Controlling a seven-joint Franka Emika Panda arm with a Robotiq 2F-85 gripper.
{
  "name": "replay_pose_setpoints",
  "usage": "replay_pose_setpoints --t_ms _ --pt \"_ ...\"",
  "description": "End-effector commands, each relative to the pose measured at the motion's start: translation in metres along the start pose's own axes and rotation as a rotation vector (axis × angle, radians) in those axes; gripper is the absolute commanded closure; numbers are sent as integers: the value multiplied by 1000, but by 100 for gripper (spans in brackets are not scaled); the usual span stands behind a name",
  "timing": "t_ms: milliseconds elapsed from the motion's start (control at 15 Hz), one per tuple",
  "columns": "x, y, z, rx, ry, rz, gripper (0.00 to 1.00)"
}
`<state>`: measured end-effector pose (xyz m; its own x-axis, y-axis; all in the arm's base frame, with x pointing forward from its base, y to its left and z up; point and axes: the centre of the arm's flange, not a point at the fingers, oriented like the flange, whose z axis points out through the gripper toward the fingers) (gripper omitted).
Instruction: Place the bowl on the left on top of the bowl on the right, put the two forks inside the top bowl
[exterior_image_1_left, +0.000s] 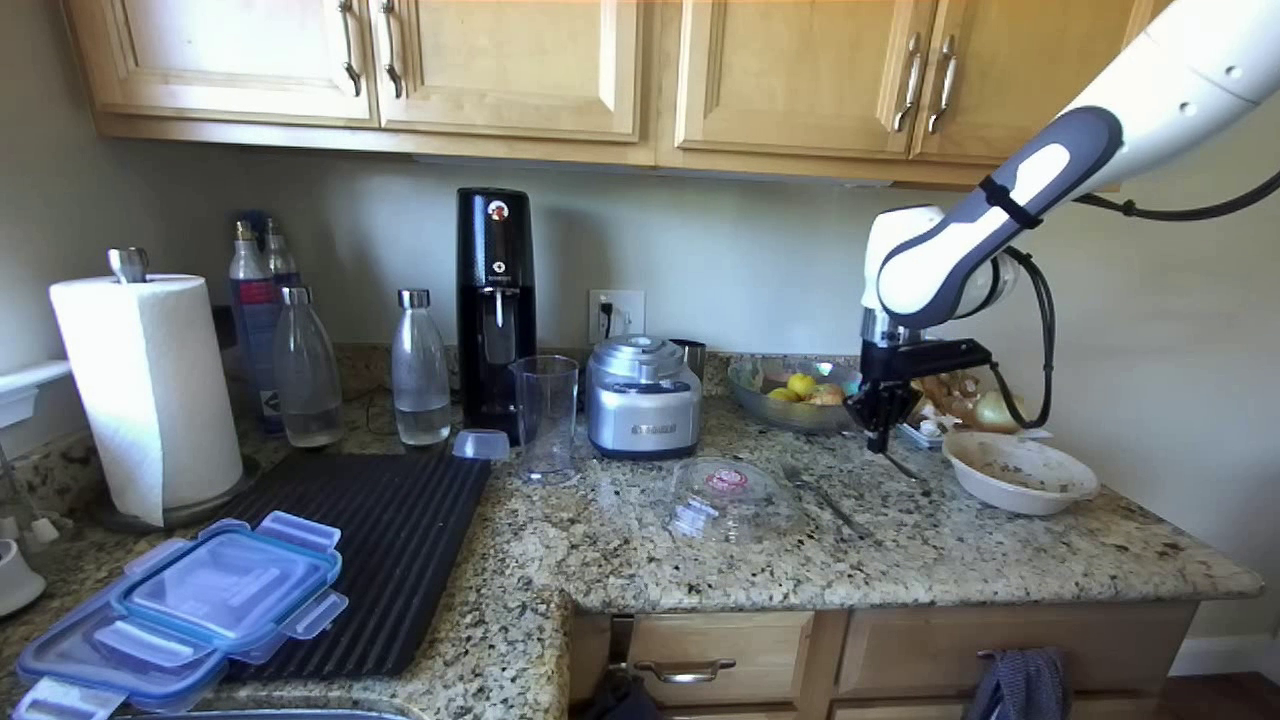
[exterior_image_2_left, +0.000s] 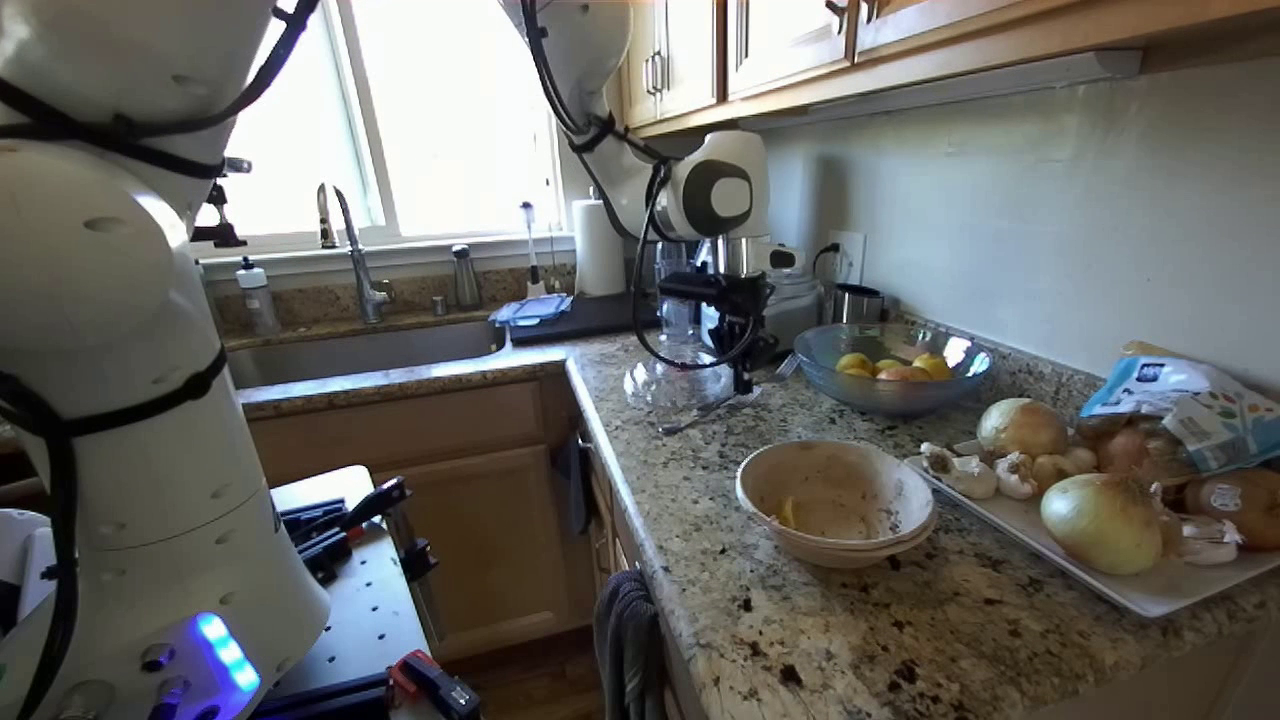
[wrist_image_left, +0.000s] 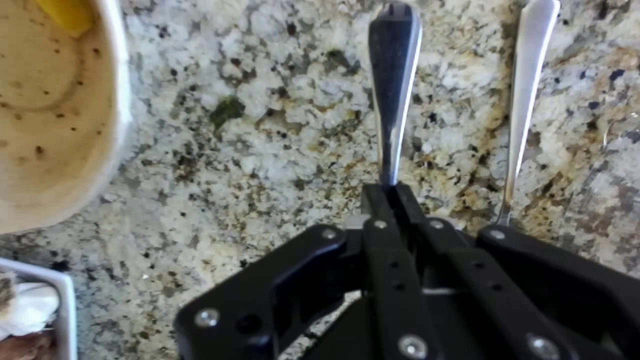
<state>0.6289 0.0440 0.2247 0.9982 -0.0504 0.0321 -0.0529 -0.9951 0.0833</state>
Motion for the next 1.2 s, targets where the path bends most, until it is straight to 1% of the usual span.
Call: replay_pose_setpoints --t_ms 0,267,333,533,867,1133 --pt "-34 30 -38 -64 -26 91 93" --pt "-51 67 -56 -145 -99 217 93" --pt "-56 77 -58 -166 -128 259 93" --pt "-68 99 -58 -197 -214 354 93" --pt "-78 129 -37 -187 -352 491 93" --pt "-78 153 -15 -160 -421 582 93"
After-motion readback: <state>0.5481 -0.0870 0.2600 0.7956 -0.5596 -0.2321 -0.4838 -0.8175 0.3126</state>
